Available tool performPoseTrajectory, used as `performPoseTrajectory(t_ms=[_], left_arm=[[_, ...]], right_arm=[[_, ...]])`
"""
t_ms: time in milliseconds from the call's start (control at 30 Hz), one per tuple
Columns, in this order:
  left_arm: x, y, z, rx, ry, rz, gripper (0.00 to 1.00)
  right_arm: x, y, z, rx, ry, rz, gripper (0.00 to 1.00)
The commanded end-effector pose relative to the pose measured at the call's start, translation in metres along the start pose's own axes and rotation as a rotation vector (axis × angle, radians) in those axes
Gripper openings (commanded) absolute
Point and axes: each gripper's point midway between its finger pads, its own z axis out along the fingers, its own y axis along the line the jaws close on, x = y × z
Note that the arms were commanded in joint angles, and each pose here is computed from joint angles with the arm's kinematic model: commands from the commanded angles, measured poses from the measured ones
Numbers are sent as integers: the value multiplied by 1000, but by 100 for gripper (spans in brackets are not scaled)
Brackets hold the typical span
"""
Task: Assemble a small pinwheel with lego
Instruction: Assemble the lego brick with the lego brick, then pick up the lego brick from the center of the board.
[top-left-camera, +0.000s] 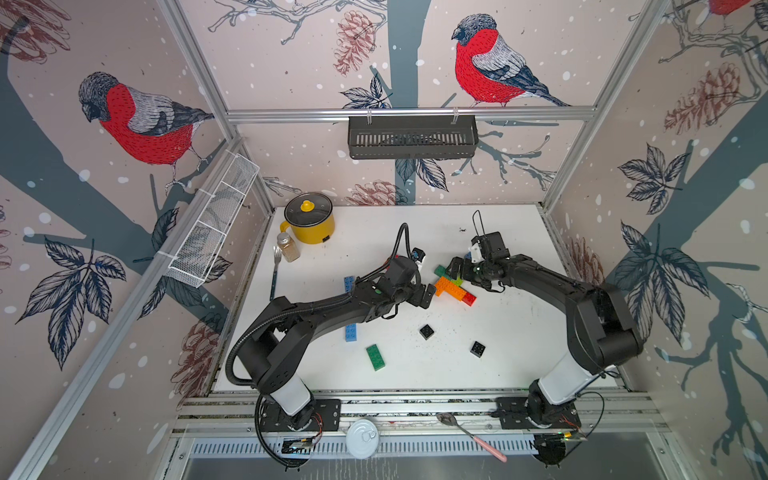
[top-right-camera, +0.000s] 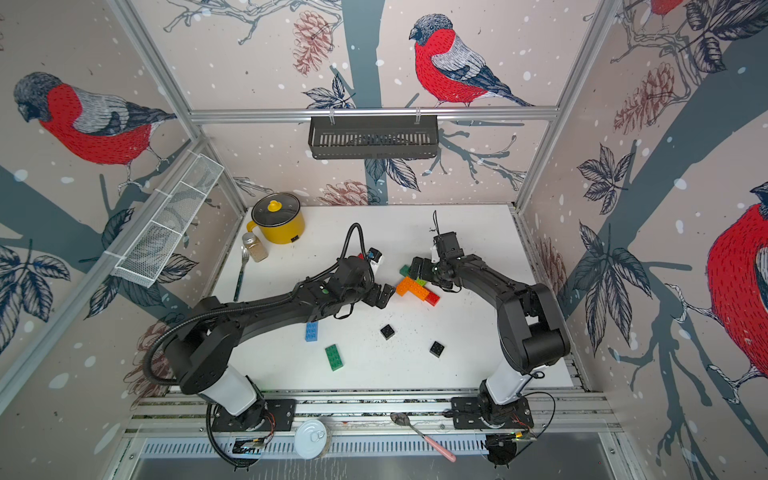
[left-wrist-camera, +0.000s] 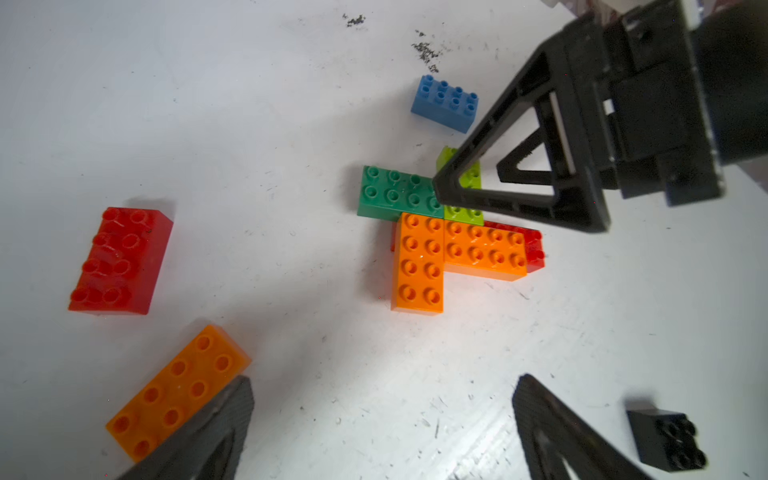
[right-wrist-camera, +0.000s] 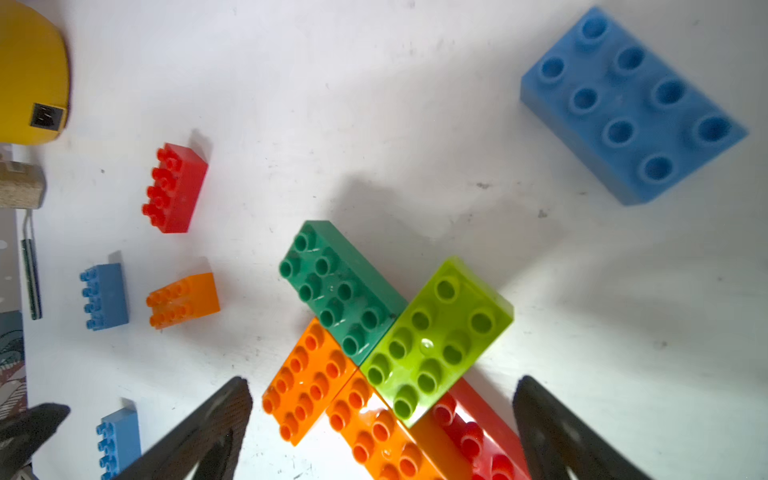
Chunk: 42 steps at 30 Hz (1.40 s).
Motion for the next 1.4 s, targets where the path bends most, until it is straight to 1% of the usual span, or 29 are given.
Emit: performPoseTrajectory(t_ms=[0, 100, 167, 233, 300, 367, 433, 567, 633, 733, 833, 933, 1033, 1133, 1200, 1233, 1267, 1367], left_arm=[[-20, -13, -21, 75, -89, -43, 98], [-27, -19, -51, 126, -176, -73, 98], [-29, -24, -69, 168, -223, -80, 98], [-26, -29, -82, 209, -239, -82, 98], [-21, -33, -88, 242, -242, -98, 98], [-13, -40, -91, 295, -230, -89, 98], [-5, -41, -92, 309, -219, -96, 98], [9, -44, -93, 349, -206, -108, 98], [16, -49, -97, 395, -205, -107, 98], [26, -57, -103, 457, -205, -100, 98], [39, -71, -106, 538, -165, -58, 98], [55, -80, -98, 551, -114, -27, 98], [65, -85, -91, 557, -83, -14, 98], [67, -88, -89, 561, -81, -5, 98], [67, -89, -89, 563, -79, -2, 98], [67, -89, -89, 559, -80, 0, 98], [66, -89, -89, 555, -81, 1, 98], [66, -88, -91, 547, -85, 7, 98]], right_arm=[[4, 4, -20, -5, -3, 6, 99], [25, -3, -41, 20, -7, 43, 100], [45, -12, -52, 49, 6, 79, 96], [71, -26, -63, 112, 24, 140, 90], [97, -36, -73, 152, 42, 204, 89], [121, -41, -78, 167, 56, 270, 88], [140, -43, -85, 201, 59, 317, 87], [170, -34, -82, 202, 79, 371, 87], [183, -33, -76, 219, 95, 390, 86], [192, -40, -71, 275, 101, 405, 85], [192, -43, -69, 296, 82, 410, 82], [194, -42, -64, 290, 88, 419, 75], [196, -44, -64, 316, 82, 422, 73], [203, -52, -65, 364, 92, 441, 69], [204, -51, -63, 358, 96, 440, 69], [203, -51, -63, 354, 94, 440, 66], [203, -52, -63, 358, 90, 440, 65], [203, -55, -63, 378, 84, 430, 64]])
